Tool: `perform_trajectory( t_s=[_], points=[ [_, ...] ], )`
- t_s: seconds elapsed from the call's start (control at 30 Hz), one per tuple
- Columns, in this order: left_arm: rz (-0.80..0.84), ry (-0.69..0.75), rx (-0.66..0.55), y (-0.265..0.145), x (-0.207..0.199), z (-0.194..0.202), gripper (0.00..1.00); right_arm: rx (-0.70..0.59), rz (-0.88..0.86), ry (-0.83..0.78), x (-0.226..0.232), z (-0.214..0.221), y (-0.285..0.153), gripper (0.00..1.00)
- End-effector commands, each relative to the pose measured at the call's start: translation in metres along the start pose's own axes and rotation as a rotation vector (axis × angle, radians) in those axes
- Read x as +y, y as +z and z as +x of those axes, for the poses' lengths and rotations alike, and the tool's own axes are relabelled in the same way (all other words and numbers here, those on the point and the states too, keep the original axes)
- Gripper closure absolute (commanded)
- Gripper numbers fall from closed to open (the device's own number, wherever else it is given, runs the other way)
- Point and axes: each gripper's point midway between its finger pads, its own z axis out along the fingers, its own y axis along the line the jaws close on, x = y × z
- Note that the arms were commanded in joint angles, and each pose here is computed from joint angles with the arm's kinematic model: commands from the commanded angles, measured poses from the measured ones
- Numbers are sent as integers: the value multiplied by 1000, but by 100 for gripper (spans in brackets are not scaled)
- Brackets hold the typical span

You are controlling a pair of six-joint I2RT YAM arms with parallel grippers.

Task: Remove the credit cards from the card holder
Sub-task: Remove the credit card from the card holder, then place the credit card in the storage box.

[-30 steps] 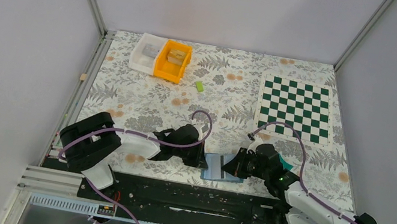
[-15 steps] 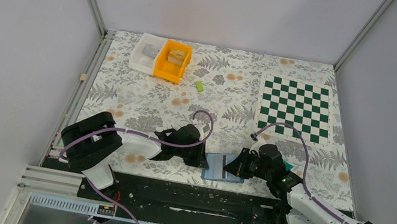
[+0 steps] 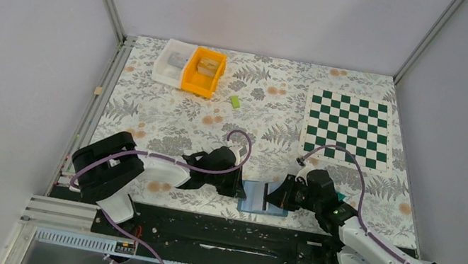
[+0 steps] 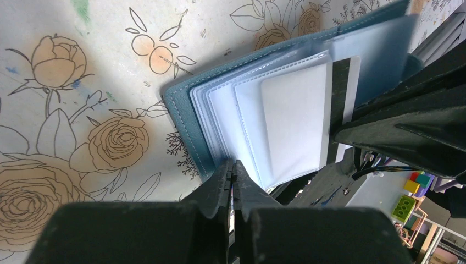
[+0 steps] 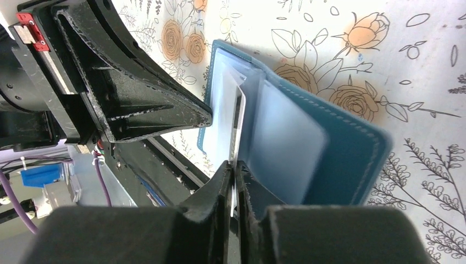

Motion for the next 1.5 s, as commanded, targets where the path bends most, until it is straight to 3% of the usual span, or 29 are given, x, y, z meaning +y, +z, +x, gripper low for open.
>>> perform_trajectory(
  t_s=[0.0, 0.07, 0.33, 0.5, 0.7, 0.83, 0.97, 1.23, 1.47],
  points=[
    [-250, 7, 63, -2, 67, 27, 100, -39, -41, -34, 17, -18, -7, 90],
    [-251, 7, 64, -2, 67, 27, 100, -39, -51, -36, 19, -18, -8, 98],
    [-255, 9, 65, -1, 68, 28, 100, -40, -52, -28, 23, -22, -12, 100],
    [-245, 18, 55, -3, 64, 24, 100, -35, 88, 14, 13, -25, -31, 100],
    [-193, 52, 30, -5, 45, 11, 100, -50, 121, 71, 18, -28, -45, 100],
    [-139, 117, -28, -15, 19, -10, 85, -70, 133, 111, 24, -34, -53, 100],
    [-158, 233, -121, -38, -7, -45, 64, -121, 117, 170, 34, -44, -58, 100],
    [-169, 436, -383, -95, -50, -106, 54, -160, 54, 266, 57, -58, -66, 100],
    [-98, 688, -577, -159, -101, -117, 50, -175, -27, 347, 82, -69, -74, 100]
  ],
)
